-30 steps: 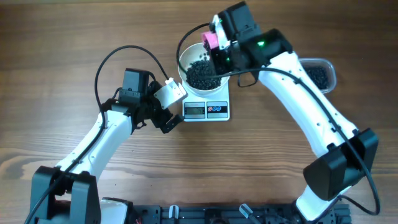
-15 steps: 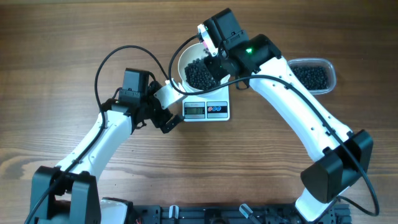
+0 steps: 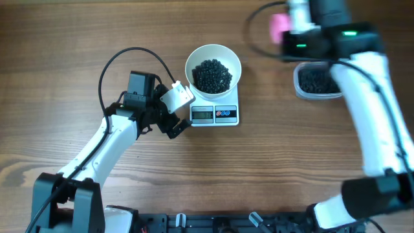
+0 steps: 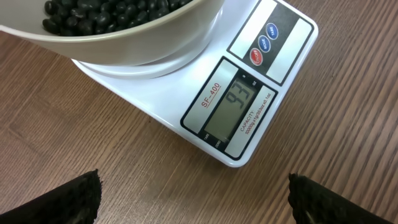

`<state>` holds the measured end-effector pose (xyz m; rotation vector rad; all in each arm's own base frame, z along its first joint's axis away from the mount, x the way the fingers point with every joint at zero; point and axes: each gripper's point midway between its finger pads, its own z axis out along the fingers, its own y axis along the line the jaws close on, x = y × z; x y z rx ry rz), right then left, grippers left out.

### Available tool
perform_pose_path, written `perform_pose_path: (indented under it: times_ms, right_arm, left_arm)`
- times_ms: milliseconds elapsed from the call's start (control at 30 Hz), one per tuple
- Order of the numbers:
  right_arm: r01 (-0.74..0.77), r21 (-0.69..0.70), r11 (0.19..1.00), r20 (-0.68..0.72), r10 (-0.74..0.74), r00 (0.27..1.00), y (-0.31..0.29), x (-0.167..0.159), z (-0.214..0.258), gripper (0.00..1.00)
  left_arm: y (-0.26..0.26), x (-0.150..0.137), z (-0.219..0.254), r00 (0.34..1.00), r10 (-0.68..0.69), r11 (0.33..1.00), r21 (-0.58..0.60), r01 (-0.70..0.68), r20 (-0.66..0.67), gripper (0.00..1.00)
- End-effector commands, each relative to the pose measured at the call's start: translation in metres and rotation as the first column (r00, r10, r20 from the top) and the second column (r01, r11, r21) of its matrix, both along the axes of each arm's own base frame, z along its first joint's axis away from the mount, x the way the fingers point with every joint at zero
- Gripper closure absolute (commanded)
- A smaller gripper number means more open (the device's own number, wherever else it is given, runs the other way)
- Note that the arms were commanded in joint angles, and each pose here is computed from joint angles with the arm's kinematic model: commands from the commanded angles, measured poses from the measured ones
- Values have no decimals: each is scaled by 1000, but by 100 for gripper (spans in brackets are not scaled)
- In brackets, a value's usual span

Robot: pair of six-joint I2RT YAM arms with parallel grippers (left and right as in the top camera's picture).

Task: Scoop item into bowl and weigh 150g on scale
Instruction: 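Return scoop to the tub and scoop more beans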

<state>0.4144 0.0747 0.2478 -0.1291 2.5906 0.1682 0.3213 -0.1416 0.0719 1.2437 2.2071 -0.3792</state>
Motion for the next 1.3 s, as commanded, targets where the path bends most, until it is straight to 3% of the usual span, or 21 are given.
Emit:
perform_pose_path:
  times_ms: [0,200,700,1100,1267]
  right_arm:
    - [128,33,991,-41,-127,991,-54,-20,15,96]
    - [253,-29,967,-190,-254,948,-122,-47,-22,96]
    - [213,-71,974,-483,-221,848,-129,-48,-133,95]
    - [116,203,972,-536,11,844,-64,-38,-155,96]
    - [109,223,969,-568,38,822,-61,-50,-153,96]
  left_arm:
    - [1,-3,-4,1000,-7,1000,-4,7,-13,0]
    - [1,-3,-4,1000,-7,1000,-4,7,-13,0]
    - [1,-3,-4,1000,-7,1000,-4,7,-13,0]
    - [1,-3,-4,1000,-7,1000,-4,7,-13,0]
    - [1,-3,-4,1000,-7,1000,-4,7,-13,0]
